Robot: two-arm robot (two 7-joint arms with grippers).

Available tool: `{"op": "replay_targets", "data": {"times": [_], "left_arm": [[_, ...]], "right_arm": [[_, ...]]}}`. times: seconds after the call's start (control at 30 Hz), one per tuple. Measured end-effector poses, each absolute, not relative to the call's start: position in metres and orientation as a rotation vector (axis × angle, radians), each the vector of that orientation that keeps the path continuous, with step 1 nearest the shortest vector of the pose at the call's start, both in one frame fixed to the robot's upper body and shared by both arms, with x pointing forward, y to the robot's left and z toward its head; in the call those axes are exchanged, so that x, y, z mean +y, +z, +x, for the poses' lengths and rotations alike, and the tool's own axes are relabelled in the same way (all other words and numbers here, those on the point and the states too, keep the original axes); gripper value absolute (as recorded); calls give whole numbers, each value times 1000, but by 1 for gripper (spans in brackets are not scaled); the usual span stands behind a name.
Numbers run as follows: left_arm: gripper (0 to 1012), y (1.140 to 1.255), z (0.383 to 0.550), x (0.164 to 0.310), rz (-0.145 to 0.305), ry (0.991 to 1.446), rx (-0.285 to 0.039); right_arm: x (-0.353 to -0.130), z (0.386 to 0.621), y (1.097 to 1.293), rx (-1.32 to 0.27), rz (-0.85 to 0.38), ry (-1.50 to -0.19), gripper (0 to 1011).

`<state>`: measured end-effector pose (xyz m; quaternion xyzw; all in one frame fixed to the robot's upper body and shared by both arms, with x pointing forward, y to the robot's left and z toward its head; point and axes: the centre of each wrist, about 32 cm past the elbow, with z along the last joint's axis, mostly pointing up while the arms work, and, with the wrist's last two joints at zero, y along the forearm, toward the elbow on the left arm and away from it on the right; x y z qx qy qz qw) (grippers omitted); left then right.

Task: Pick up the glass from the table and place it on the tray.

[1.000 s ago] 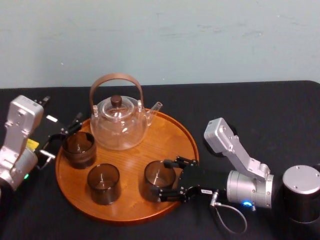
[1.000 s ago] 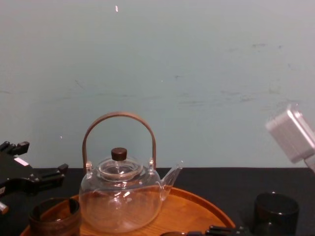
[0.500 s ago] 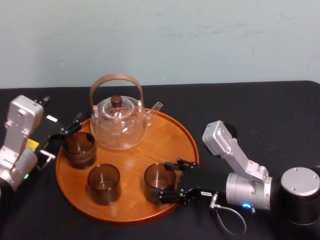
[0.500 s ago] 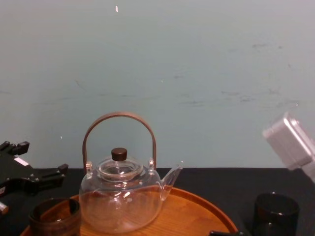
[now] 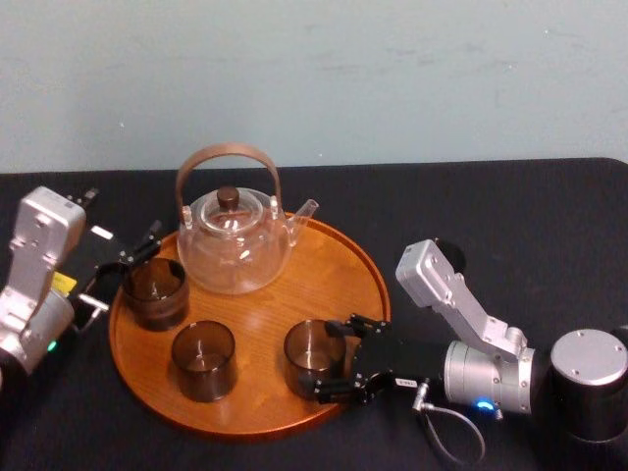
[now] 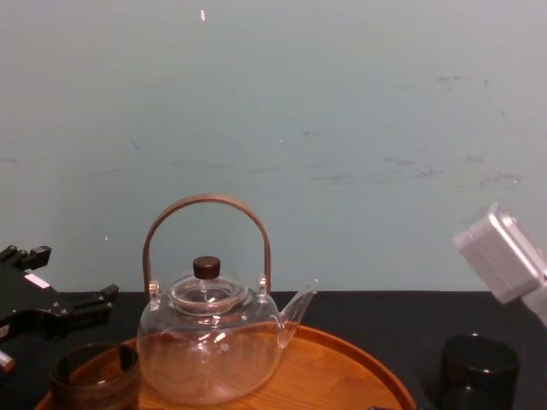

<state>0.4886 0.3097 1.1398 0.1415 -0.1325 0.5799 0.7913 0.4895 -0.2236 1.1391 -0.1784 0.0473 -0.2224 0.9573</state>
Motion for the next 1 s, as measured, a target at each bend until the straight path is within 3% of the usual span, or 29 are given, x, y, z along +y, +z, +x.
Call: {"op": "replay_targets", "data": {"times": [0.13,0.73,1.0], "left_arm": [[1001,1140,489,310,305,1248,-285],[1001,1140,489,310,304,1248,-285],[1001,1140,489,310,304,1248,-285]], "right_arm": [[-224,490,1139,96,-362,-451,1002],[-224,490,1140,97,-355,-451,1002],[-236,487,1144,116,-324,-455,1002]]}}
